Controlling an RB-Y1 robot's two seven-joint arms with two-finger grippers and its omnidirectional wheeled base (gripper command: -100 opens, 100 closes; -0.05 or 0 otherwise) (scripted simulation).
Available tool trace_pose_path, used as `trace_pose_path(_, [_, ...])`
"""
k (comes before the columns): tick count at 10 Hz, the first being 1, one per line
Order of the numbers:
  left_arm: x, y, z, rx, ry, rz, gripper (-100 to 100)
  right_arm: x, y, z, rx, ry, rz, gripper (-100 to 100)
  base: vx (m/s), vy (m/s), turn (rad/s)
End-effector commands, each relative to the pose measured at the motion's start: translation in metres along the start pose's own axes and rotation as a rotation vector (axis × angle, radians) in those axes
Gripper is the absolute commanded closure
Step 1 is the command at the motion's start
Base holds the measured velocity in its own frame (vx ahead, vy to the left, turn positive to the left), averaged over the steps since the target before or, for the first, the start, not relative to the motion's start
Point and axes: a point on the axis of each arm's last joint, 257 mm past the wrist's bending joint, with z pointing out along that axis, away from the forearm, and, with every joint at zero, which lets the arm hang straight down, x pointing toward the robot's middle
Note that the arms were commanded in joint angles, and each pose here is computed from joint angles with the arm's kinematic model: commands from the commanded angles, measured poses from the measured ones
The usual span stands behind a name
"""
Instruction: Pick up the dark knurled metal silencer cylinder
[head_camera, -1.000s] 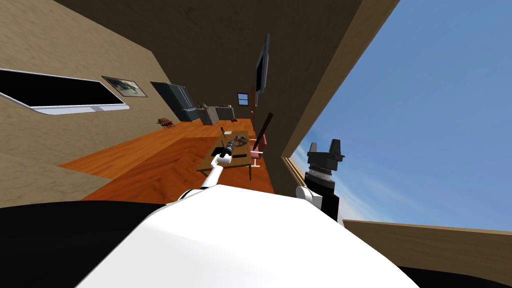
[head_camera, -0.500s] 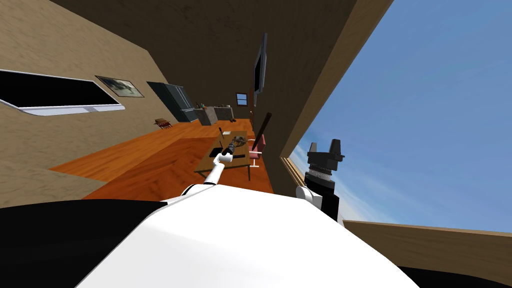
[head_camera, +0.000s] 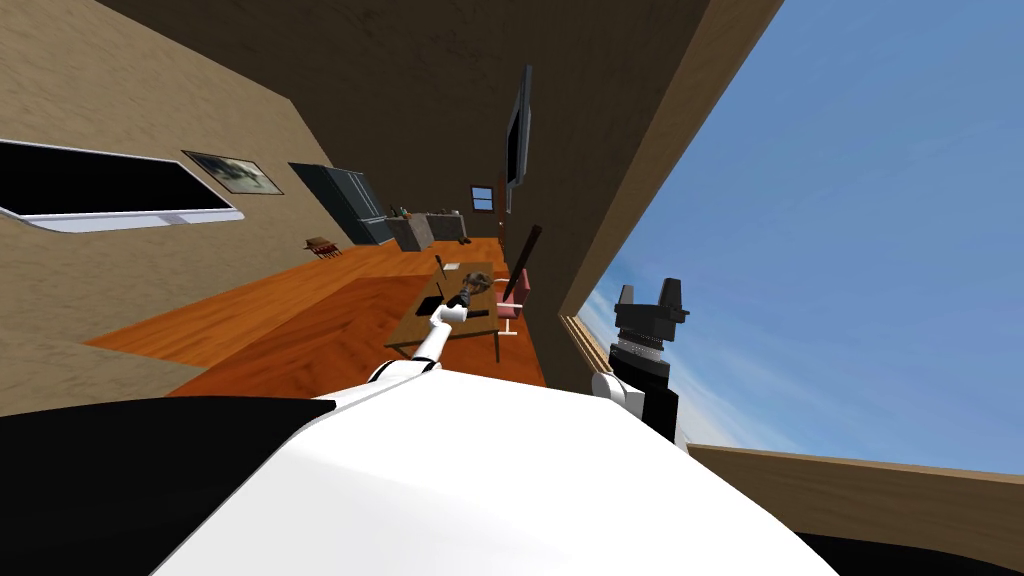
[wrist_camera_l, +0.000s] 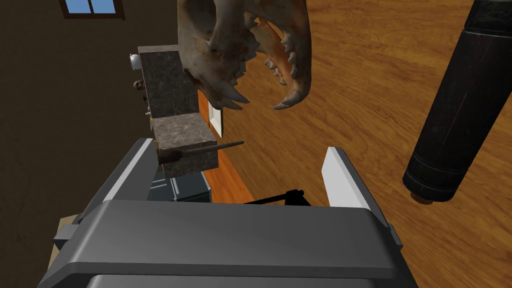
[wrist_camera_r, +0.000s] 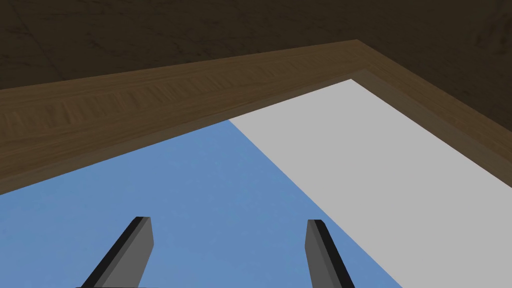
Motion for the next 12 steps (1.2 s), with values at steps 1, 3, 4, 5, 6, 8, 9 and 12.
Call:
trace_pose_path(1, [0.0,0.012,0.003,-0.028,-0.003,-0.003,-100,0.0,0.0,0.0,0.0,0.0,0.0,0,0.013,-0.004,0.0])
trace_pose_path(3, [0.0,0.03,0.008,-0.096,-0.01,-0.024,-100,0.0,0.0,0.0,0.0,0.0,0.0,0,0.027,-0.001,-0.017])
trace_pose_path(4, [0.0,0.03,0.008,-0.096,-0.01,-0.024,-100,0.0,0.0,0.0,0.0,0.0,0.0,0,0.012,0.0,0.0])
trace_pose_path(5, [0.002,0.035,0.011,-0.137,-0.013,-0.044,-100,0.0,0.0,0.0,0.0,0.0,0.0,0,0.029,0.003,-0.016])
trace_pose_path(6, [0.0,0.049,0.011,-0.164,-0.018,-0.044,-100,0.0,0.0,0.0,0.0,0.0,0.0,0,0.031,0.002,-0.014])
trace_pose_path(8, [0.0,0.067,0.013,-0.231,-0.025,-0.064,-100,0.0,0.0,0.0,0.0,0.0,0.0,0,0.037,0.003,-0.012])
trace_pose_path(9, [0.002,0.074,0.014,-0.274,-0.03,-0.083,-100,0.0,0.0,0.0,0.0,0.0,0.0,0,0.041,0.015,-0.011])
trace_pose_path(12, [0.002,0.113,0.009,-0.404,-0.049,-0.119,-100,0.0,0.0,0.0,0.0,0.0,0.0,0,0.054,0.014,-0.013])
